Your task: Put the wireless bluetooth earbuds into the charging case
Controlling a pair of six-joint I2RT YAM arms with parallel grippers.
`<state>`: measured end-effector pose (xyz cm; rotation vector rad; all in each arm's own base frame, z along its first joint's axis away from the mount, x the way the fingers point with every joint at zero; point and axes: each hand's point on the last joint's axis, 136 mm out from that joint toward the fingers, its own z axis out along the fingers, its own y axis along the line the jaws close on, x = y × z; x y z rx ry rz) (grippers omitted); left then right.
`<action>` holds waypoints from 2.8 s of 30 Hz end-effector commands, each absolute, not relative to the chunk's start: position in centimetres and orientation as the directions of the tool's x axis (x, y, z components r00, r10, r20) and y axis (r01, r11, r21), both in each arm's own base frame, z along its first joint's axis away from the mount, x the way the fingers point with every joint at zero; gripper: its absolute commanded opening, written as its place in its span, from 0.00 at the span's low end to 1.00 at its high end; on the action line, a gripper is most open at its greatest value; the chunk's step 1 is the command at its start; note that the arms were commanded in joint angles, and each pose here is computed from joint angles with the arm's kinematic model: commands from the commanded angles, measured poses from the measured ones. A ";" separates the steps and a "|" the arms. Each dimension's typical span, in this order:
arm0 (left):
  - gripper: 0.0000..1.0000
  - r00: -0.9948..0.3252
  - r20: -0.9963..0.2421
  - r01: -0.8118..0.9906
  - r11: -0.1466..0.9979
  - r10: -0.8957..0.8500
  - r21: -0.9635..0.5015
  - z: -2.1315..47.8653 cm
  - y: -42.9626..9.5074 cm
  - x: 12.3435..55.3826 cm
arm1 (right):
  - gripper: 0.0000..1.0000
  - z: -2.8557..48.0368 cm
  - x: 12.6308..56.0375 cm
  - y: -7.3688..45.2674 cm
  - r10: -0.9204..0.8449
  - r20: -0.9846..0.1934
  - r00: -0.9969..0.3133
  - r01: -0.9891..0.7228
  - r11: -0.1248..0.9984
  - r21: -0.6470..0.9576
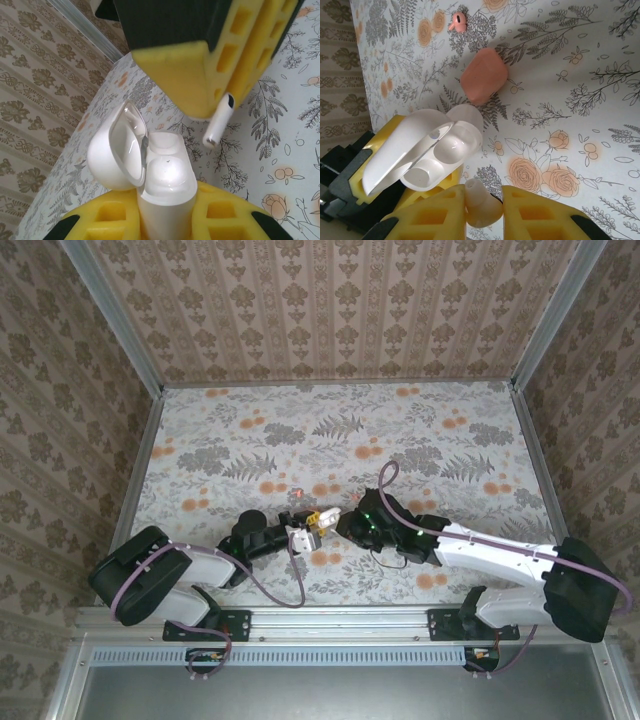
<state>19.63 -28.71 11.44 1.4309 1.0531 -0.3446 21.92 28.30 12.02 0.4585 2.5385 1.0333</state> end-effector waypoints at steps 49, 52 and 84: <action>0.02 0.381 -0.856 0.835 0.268 0.351 0.481 12.6 -27.9 20.6 | 0.22 14.3 23.0 30.5 0.332 -0.211 -0.920 0.130 0.762 0.634; 0.02 0.382 -0.853 0.834 0.265 0.356 0.484 12.6 -27.9 20.6 | 0.22 13.7 23.3 31.0 0.334 -0.197 -0.922 0.142 0.764 0.629; 0.02 0.425 -0.804 0.819 0.200 0.417 0.537 11.8 -28.4 19.8 | 0.27 13.3 24.7 32.9 0.390 -0.158 -0.907 0.190 0.716 0.672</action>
